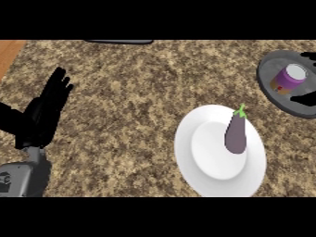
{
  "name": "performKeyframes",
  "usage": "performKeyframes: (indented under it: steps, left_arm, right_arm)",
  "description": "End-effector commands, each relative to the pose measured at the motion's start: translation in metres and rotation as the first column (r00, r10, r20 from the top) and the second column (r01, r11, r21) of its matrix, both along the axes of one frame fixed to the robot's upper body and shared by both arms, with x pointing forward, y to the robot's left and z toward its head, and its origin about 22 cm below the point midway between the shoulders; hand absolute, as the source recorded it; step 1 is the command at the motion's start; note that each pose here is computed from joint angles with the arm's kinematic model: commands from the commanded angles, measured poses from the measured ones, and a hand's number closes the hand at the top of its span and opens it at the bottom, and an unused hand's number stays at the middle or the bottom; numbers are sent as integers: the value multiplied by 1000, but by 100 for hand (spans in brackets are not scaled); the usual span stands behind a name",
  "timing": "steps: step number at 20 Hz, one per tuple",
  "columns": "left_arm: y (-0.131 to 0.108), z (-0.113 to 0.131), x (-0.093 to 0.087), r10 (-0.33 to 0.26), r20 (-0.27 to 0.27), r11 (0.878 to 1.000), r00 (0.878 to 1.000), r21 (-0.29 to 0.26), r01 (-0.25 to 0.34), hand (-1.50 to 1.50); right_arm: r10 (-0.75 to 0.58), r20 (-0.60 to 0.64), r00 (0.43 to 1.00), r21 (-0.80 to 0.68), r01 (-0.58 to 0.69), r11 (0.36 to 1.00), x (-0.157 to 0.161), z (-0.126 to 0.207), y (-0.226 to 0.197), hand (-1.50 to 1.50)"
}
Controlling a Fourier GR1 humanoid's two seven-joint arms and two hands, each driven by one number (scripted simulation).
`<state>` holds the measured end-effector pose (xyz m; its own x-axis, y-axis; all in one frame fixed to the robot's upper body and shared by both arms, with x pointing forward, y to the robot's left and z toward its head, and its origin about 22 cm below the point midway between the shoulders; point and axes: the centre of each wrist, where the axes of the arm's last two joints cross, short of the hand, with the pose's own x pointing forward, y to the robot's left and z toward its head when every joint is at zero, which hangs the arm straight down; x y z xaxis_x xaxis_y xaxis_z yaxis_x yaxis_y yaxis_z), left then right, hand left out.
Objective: Pick the can from the plate and place it in the pan
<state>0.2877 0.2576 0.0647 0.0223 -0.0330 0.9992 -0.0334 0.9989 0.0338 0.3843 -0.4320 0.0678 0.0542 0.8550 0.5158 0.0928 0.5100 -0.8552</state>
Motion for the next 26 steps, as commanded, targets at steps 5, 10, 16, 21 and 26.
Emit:
performKeyframes:
  steps: [5,10,16,21,26]
  left_arm:
    - [-1,2,1,22,2,1000,1000,-5,-22,0]
    - [11,7,1,19,-7,1000,1000,-14,-19,0]
    - [2,-11,-8,22,-9,1000,1000,-9,-22,0]
    - [14,-5,-8,27,-9,1000,1000,0,-27,0]
    - [6,-2,3,33,-2,999,999,12,-33,0]
  right_arm:
    - [-55,160,986,362,-7,932,-13,12,-29,-150]
    - [-71,201,977,540,-50,840,-50,24,-79,-150]
    - [-4,216,976,648,-140,748,-103,37,-131,-150]
    - [22,226,974,653,-168,739,-135,42,-155,-150]
    - [38,249,968,623,-190,759,-151,34,-162,-150]
